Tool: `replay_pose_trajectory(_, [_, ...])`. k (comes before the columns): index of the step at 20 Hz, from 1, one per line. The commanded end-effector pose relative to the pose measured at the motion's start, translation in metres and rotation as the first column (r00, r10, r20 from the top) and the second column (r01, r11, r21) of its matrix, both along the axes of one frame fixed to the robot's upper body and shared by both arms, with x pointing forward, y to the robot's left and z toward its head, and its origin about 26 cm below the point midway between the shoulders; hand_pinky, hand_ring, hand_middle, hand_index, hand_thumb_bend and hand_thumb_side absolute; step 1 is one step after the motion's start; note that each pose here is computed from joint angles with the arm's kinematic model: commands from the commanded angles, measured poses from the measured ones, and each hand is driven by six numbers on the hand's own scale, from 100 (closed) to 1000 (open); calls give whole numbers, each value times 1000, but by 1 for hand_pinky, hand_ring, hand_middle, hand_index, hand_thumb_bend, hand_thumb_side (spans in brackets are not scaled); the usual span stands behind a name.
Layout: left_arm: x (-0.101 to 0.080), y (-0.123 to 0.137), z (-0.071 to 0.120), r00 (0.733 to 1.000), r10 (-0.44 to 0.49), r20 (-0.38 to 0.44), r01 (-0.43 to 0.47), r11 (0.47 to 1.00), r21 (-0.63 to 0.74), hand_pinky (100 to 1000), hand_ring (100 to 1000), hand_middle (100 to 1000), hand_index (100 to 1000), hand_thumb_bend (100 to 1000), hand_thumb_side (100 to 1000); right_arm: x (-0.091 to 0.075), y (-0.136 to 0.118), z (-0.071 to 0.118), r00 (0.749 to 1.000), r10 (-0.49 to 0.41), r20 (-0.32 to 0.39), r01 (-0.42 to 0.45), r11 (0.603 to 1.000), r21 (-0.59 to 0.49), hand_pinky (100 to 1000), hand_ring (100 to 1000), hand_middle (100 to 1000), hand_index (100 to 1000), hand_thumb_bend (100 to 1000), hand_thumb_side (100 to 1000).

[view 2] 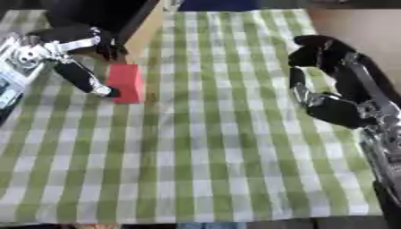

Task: Pick up objects on the table and place them in the box.

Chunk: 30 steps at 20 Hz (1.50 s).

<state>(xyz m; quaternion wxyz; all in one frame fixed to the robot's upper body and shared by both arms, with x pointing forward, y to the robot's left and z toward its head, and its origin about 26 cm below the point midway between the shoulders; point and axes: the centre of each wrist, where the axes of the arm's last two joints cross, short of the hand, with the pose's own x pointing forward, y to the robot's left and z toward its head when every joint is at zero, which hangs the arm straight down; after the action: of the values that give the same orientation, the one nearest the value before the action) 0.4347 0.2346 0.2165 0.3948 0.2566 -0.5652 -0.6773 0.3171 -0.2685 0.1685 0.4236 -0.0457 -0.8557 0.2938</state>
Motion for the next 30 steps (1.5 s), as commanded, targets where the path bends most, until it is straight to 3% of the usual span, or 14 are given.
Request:
replay_pose_trajectory(1, [3,3,11,999,11,39,-11,1000,4,737,670,637,840,609,355,-2,-4,11,999,-2,33,3,1000,-11,785,703,638,845,100,173])
replay_pose_trajectory(9, [8,4,-2,999,41,30,-41,999,-6,730,658,624,835,606,346,-2,-3,10,1000,-1,31,1,1000,-10,785,703,638,845,100,175])
replay_pose_trajectory(16, [7,4,-2,1000,14,3,-14,1000,2,717,618,580,804,587,321,-2,-3,9,1000,-1,27,2,1000,-11,786,703,638,845,100,179])
replay_pose_trajectory(24, [5,4,-1,1000,16,13,-16,1000,-8,674,526,484,754,491,225,-2,-3,9,1000,-1,26,1,1000,-11,785,703,638,845,100,179])
replay_pose_trajectory(30, [3,5,3,999,16,27,-16,1000,-15,691,567,530,781,564,255,-2,-3,9,1000,-1,27,2,1000,-12,786,703,638,845,100,179])
